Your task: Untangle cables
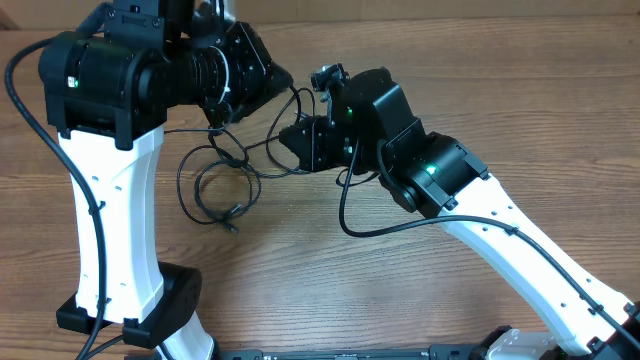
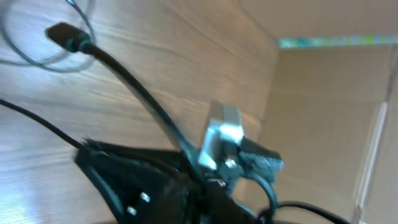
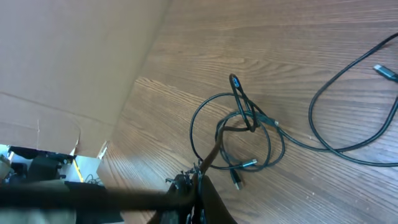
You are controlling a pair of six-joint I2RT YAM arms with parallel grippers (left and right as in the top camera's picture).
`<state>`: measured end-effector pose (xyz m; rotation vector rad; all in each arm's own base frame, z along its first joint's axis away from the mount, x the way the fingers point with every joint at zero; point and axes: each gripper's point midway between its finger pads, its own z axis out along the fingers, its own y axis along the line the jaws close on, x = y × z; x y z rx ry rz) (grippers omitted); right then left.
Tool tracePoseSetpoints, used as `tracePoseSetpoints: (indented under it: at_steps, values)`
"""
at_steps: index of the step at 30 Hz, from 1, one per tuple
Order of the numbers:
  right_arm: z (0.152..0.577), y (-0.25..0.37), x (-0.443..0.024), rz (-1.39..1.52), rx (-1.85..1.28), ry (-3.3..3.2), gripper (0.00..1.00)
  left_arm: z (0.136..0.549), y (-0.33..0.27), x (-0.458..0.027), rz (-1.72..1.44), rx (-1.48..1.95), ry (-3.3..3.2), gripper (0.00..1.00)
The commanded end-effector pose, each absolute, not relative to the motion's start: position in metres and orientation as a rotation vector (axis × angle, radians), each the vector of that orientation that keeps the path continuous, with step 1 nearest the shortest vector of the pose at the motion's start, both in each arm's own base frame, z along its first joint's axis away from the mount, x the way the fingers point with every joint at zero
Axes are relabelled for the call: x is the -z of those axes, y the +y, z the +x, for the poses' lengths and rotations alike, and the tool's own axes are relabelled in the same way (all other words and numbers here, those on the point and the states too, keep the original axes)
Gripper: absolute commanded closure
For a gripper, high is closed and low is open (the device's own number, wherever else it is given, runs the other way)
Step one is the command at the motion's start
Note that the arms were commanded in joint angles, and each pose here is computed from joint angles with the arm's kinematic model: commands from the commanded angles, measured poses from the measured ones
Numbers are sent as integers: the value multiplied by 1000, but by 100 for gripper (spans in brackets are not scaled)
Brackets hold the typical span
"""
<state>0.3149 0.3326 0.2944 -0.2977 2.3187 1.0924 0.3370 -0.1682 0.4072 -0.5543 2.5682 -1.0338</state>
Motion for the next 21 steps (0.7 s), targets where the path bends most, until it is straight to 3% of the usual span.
tracePoseSetpoints:
  at_steps: [1, 3, 4, 14, 21]
  values:
    - [310, 326, -322, -299, -1112, 2253, 96, 352, -145, -396, -564, 821, 2541, 49]
    - [307, 323, -333, -299, -1118, 2226, 96, 356, -135, -394, -526, 739, 2529, 10]
    - [306, 320, -338, -296, -1115, 2212, 96, 357, -133, -393, -499, 711, 2527, 0]
    - [295, 277, -385, -185, -1001, 2082, 96, 359, -129, -392, -282, 605, 2529, 0]
    - [280, 259, -422, -169, -1023, 1963, 96, 356, -137, -384, 52, 567, 2546, 0]
